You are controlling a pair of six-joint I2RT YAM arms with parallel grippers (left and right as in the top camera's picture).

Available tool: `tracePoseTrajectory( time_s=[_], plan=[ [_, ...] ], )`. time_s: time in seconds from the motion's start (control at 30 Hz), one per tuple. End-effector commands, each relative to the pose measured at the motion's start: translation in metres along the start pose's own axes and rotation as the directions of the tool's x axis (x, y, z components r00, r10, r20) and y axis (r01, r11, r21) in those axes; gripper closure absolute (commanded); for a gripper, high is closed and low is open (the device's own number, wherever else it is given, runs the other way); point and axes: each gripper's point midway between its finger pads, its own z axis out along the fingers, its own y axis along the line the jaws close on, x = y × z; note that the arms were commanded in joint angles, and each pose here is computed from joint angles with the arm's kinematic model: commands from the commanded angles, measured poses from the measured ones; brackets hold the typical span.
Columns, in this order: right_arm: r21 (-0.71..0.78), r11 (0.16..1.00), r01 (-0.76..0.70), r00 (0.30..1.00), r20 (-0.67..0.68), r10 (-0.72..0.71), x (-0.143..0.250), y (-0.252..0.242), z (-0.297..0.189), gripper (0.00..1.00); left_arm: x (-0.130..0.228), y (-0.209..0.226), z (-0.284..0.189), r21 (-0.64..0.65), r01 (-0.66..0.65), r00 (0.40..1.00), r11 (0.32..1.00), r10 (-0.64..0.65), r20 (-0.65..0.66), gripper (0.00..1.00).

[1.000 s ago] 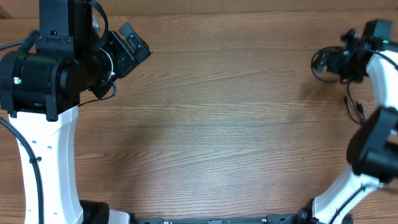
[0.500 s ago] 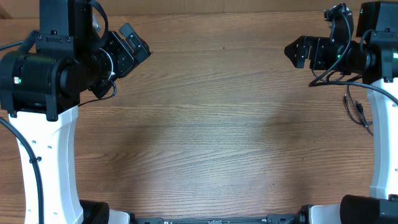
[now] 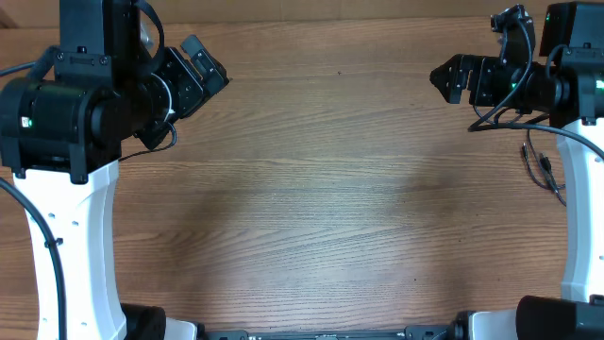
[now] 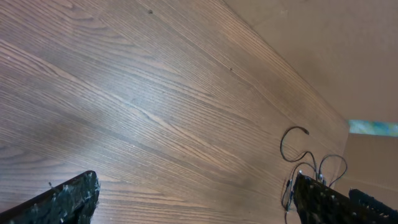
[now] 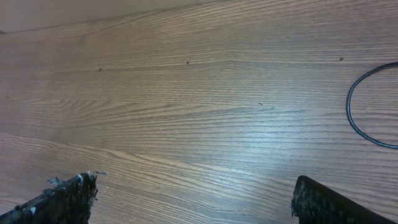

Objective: Untangle cables

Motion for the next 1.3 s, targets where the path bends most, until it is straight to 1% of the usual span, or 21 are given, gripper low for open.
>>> tracePoseTrajectory(
  time_s=[0.0, 0.23, 0.37, 0.6, 0.63, 0.7, 0.77, 0.8, 0.9, 0.97, 1.03, 1.07, 1.1, 1.13, 1.2, 1.27],
  plan=[
    [-0.006, 1.0, 0.003, 1.0, 0.013, -0.003, -0.003, 0.003, -0.004, 0.0, -0.002, 0.0, 0.0, -0.006, -0.025, 1.0, 1.0, 0.025, 0.011, 0.01],
    [-0.006, 1.0, 0.003, 1.0, 0.013, -0.003, -0.003, 0.003, -0.004, 0.0, -0.003, 0.0, 0.004, -0.012, -0.024, 1.0, 1.0, 0.024, 0.005, 0.01],
    [-0.006, 1.0, 0.003, 1.0, 0.013, -0.003, -0.003, 0.003, -0.004, 0.0, 0.007, 0.009, -0.001, -0.042, -0.029, 0.999, 0.999, 0.028, -0.028, 0.01],
    [-0.006, 1.0, 0.003, 1.0, 0.013, -0.003, -0.003, 0.003, -0.004, 0.0, 0.008, 0.01, -0.019, -0.025, -0.039, 0.999, 0.999, 0.039, 0.013, 0.0],
    [-0.006, 1.0, 0.003, 1.0, 0.013, -0.003, -0.003, 0.003, -0.004, 0.0, 0.008, 0.013, -0.023, -0.029, -0.049, 0.998, 0.998, 0.049, 0.03, 0.0],
    [-0.006, 1.0, 0.003, 1.0, 0.013, -0.003, -0.003, 0.003, -0.004, 0.0, 0.002, 0.026, -0.035, -0.097, -0.055, 0.991, 0.994, 0.066, 0.117, 0.0],
    [-0.006, 1.0, 0.003, 1.0, 0.013, -0.003, -0.003, 0.003, -0.004, 0.0, 0.002, 0.037, -0.039, -0.156, -0.071, 0.982, 0.985, 0.097, 0.165, 0.0],
    [-0.006, 1.0, 0.003, 1.0, 0.013, -0.003, -0.003, 0.003, -0.004, 0.0, 0.0, 0.041, -0.041, -0.179, -0.085, 0.968, 0.98, 0.124, 0.22, 0.0],
    [-0.006, 1.0, 0.003, 1.0, 0.013, -0.003, -0.003, 0.003, -0.004, 0.0, -0.002, 0.042, -0.04, -0.169, -0.119, 0.939, 0.978, 0.166, 0.3, 0.0],
    [-0.006, 1.0, 0.003, 1.0, 0.013, -0.003, -0.003, 0.003, -0.004, 0.0, -0.003, 0.037, -0.035, -0.124, -0.239, 0.892, 0.963, 0.268, 0.363, 0.0],
    [-0.006, 1.0, 0.003, 1.0, 0.013, -0.003, -0.003, 0.003, -0.004, 0.0, -0.001, 0.029, -0.028, -0.089, -0.374, 0.83, 0.923, 0.376, 0.412, 0.0],
    [-0.006, 1.0, 0.003, 1.0, 0.013, -0.003, -0.003, 0.003, -0.004, 0.0, 0.002, 0.024, -0.022, -0.069, -0.467, 0.773, 0.882, 0.445, 0.452, 0.0],
    [-0.006, 1.0, 0.003, 1.0, 0.013, -0.003, -0.003, 0.003, -0.004, 0.0, 0.004, 0.021, -0.019, -0.058, -0.526, 0.728, 0.849, 0.484, 0.484, 0.0],
    [-0.006, 1.0, 0.003, 1.0, 0.013, -0.003, -0.003, 0.003, -0.004, 0.0, 0.007, 0.019, -0.017, -0.053, -0.575, 0.677, 0.816, 0.512, 0.529, 0.0],
    [-0.006, 1.0, 0.003, 1.0, 0.013, -0.003, -0.003, 0.003, -0.004, 0.0, 0.008, 0.021, -0.015, -0.05, -0.612, 0.601, 0.79, 0.505, 0.62, 0.0],
    [-0.006, 1.0, 0.003, 1.0, 0.013, -0.003, -0.003, 0.003, -0.004, 0.0, 0.007, 0.026, -0.014, -0.04, -0.611, 0.564, 0.791, 0.469, 0.68, 0.0]
  ],
)
